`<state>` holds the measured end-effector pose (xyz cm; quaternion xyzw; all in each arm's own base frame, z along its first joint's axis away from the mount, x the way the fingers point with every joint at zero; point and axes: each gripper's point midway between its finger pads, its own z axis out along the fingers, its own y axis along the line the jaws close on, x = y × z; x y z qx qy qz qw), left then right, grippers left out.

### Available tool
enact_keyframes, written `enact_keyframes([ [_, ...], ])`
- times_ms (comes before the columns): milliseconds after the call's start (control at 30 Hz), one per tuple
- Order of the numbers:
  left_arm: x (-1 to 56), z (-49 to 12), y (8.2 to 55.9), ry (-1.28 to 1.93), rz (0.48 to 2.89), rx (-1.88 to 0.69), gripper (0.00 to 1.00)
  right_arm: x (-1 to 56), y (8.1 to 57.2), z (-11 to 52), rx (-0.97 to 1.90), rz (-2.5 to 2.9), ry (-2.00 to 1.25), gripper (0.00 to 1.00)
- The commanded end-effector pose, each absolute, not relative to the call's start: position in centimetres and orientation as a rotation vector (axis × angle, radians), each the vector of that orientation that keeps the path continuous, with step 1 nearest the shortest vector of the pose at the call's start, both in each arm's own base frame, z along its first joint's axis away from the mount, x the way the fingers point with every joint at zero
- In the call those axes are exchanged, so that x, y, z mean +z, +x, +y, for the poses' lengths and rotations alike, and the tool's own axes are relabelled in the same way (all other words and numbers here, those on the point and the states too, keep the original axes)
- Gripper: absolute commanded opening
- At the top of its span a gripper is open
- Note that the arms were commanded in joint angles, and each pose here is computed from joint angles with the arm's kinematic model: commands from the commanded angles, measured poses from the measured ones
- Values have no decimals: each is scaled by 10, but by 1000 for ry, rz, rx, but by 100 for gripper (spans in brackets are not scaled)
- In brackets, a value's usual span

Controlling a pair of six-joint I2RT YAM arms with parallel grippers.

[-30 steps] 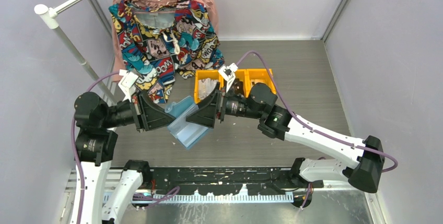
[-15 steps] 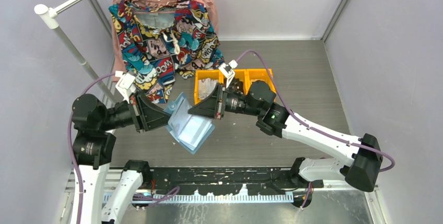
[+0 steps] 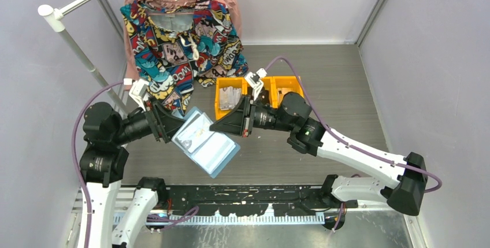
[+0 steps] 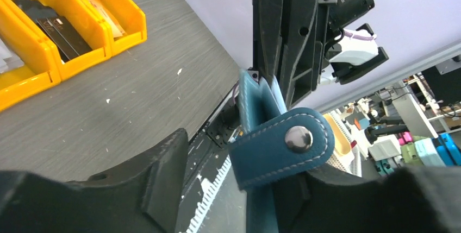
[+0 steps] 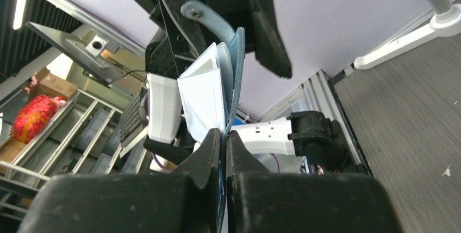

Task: Take the credit cards out of the card holder
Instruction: Remove the credit card from the card holder.

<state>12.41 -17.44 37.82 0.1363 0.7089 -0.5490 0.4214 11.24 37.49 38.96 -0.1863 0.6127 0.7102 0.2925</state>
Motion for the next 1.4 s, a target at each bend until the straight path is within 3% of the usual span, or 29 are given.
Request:
enact_keyframes([
  [0,396,-179,121,390,1742,-1431,60,392,102,368,1890,1631,-537,1],
  [333,405,-186,112,378,1751,-1634,69,387,92,350,1749,1683,-662,1],
  [533,387,-187,98,428,1757,-1683,70,395,92,358,1746,1683,-729,1],
  [833,354,-182,96,523,1789,-1514,46,405,85,369,1772,1648,-844,1],
  [1000,352,-183,93,529,1797,-1545,15,406,87,374,1770,1640,-861,1],
  [1067,355,-184,93,517,1791,-1567,8,404,87,375,1775,1656,-855,6],
  [1133,359,-184,94,507,1781,-1571,1,397,90,376,1767,1703,-834,18],
  [1367,365,-183,103,495,1750,-1507,0,382,81,374,1869,1726,-788,51],
])
